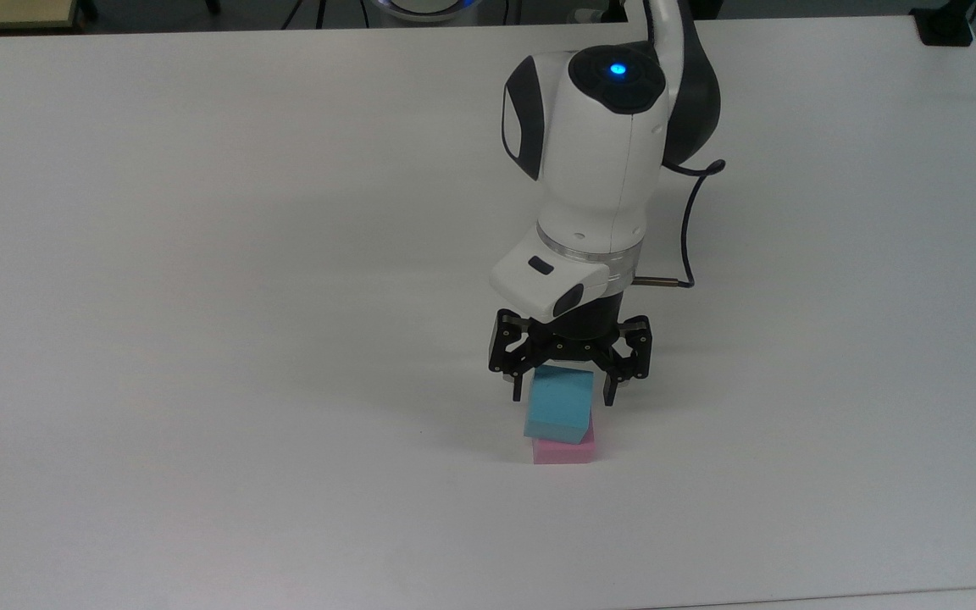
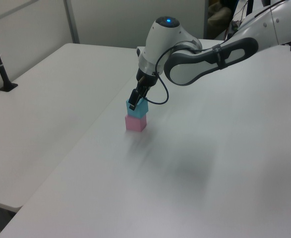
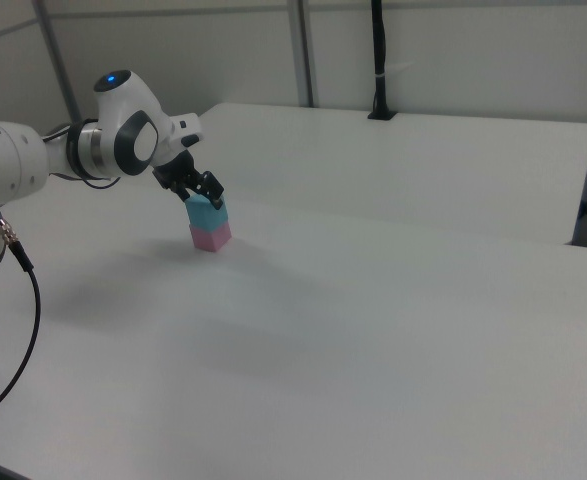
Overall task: Put blue cube on pink cube
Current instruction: 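Open the gripper to release the blue cube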
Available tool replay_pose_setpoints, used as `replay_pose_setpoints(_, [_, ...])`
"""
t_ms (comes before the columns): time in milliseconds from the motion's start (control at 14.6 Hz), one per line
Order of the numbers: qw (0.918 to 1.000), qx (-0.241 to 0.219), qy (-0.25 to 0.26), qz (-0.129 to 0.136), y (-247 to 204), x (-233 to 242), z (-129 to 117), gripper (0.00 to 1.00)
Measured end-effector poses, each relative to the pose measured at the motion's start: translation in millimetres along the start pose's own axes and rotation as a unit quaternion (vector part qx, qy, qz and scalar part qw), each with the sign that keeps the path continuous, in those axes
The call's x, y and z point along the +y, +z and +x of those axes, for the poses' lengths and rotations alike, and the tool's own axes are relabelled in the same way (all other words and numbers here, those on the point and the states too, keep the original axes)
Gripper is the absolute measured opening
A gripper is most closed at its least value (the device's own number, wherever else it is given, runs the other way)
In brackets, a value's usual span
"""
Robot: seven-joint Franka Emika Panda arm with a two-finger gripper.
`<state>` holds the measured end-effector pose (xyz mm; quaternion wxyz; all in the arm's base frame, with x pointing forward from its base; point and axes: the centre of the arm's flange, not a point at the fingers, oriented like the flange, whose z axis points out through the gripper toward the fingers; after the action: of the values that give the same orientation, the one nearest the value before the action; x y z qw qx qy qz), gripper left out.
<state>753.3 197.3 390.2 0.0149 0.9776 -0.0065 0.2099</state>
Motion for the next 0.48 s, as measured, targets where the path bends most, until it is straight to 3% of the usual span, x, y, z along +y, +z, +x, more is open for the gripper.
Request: replay_pose_setpoints(479, [1.0, 0.006, -0.001, 0.0, -7.0, -2.3, 2.4, 1.0])
